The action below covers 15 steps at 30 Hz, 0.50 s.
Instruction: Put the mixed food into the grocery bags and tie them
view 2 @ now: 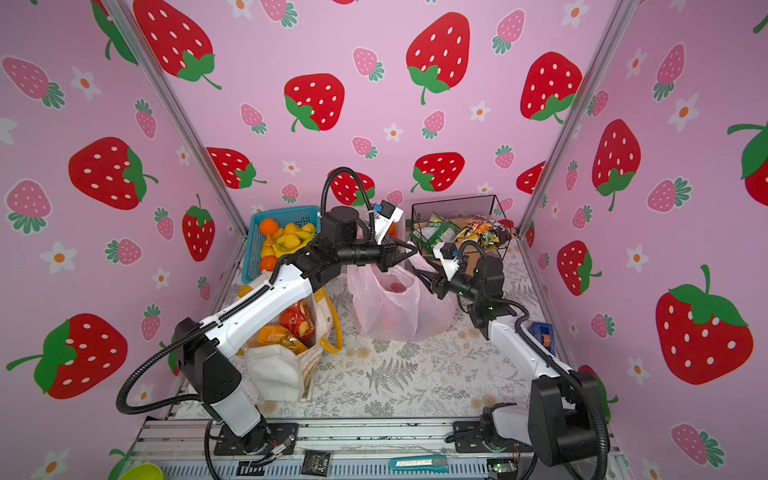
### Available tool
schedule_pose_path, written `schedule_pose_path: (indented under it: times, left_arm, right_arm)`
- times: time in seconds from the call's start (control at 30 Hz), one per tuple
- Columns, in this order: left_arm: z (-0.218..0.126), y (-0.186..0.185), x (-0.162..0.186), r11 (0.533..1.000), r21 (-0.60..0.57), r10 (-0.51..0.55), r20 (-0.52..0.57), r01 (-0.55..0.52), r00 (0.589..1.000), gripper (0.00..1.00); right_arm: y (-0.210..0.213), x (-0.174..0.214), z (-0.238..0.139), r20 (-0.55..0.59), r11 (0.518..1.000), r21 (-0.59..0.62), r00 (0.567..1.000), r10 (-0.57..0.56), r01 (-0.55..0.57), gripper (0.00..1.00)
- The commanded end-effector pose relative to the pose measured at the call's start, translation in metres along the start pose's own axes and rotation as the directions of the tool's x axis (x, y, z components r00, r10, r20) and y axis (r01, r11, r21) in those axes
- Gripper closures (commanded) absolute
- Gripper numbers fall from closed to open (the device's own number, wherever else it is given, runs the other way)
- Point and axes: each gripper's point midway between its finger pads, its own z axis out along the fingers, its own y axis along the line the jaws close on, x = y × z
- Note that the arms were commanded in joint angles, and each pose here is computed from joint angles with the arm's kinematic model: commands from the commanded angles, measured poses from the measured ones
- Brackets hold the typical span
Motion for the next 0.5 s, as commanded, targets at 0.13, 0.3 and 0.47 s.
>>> schedule_pose_path:
  times: [0.13, 0.3, 0.47]
  left_arm:
    - [-0.005, -0.009, -0.018, 0.999, 0.022, 0.035, 0.03, -0.036, 0.999, 1.0]
    - [-0.015, -0.015, -0.02, 0.996, 0.01, 0.092, 0.039, -0.093, 0.995, 0.62]
    - [-0.047, -0.036, -0.013, 0.978, 0.013, 0.207, 0.05, -0.208, 0.977, 0.45]
  right_arm:
    - [0.001, -0.009, 0.001, 0.029, 0.999, -0.017, 0.999, -0.027, 0.028, 0.97]
    - [-0.008, 0.003, -0.004, 0.01, 0.997, 0.06, 0.999, 0.049, -0.05, 1.0]
    - [-0.014, 0.008, -0.009, 0.004, 0.988, 0.1, 0.993, 0.118, -0.118, 1.0]
